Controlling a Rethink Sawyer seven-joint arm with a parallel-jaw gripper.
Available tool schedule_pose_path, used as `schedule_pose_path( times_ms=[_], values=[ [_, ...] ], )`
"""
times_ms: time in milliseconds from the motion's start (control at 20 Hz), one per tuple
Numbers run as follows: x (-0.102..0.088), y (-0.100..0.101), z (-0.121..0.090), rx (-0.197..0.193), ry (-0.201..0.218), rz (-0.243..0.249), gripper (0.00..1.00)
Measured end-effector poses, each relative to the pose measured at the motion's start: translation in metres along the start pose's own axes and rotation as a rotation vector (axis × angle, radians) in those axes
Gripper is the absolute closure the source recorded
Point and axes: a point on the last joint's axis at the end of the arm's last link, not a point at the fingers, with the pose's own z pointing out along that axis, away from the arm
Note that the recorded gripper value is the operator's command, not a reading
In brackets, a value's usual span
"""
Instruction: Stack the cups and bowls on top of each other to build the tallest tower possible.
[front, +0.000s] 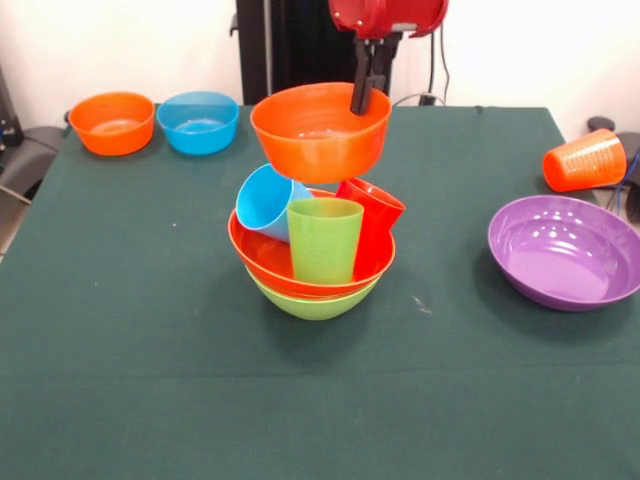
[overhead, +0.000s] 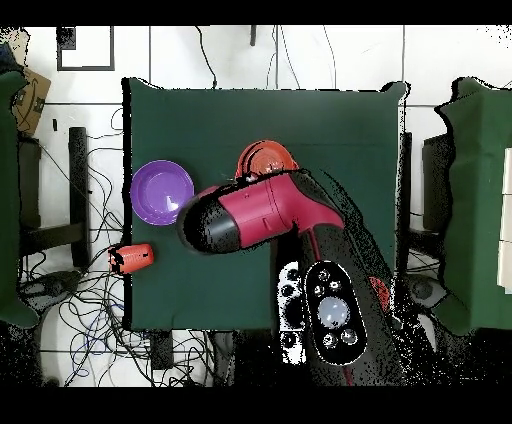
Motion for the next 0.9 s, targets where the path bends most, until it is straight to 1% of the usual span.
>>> schedule_pose_path(
  times_ms=[350, 900],
  values=[
    [-0.004, 0.004, 0.013, -0.003, 0.015, -0.004, 1.0],
    [-0.004, 0.005, 0.023, 0.005, 0.033, -0.007, 1.0]
  ],
)
